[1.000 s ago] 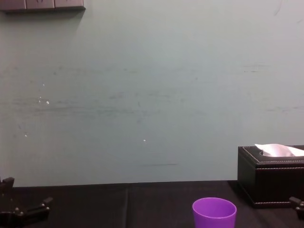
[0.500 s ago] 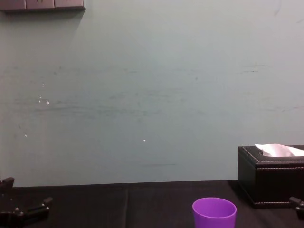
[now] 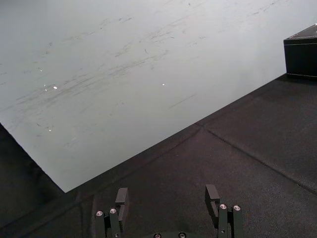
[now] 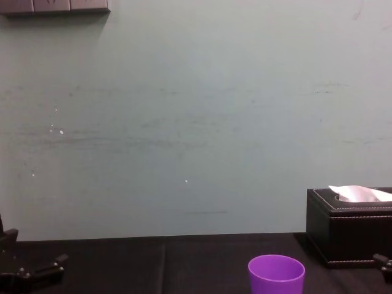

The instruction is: Stack the three plastic cups sequentially using one hand.

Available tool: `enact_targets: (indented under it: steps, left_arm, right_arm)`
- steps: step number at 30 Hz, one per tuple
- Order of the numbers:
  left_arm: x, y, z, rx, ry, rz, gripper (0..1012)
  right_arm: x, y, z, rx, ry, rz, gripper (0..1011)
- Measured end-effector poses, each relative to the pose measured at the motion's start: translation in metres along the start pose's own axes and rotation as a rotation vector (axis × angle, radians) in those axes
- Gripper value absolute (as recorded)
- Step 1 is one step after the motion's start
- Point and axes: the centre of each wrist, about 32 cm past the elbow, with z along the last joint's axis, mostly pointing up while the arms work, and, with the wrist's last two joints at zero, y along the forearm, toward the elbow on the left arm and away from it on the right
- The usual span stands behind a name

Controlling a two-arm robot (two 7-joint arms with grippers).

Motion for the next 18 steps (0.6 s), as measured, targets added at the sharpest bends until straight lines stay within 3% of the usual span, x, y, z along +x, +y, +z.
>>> enact_targets:
  steps: [18]
  left_arm:
    - [0.0, 0.0, 0.0, 0.0, 0.0, 0.0, 1011]
  right_arm:
    - [0.0003, -0.0013, 0.0007, 0.001, 0.004, 0.0, 1003]
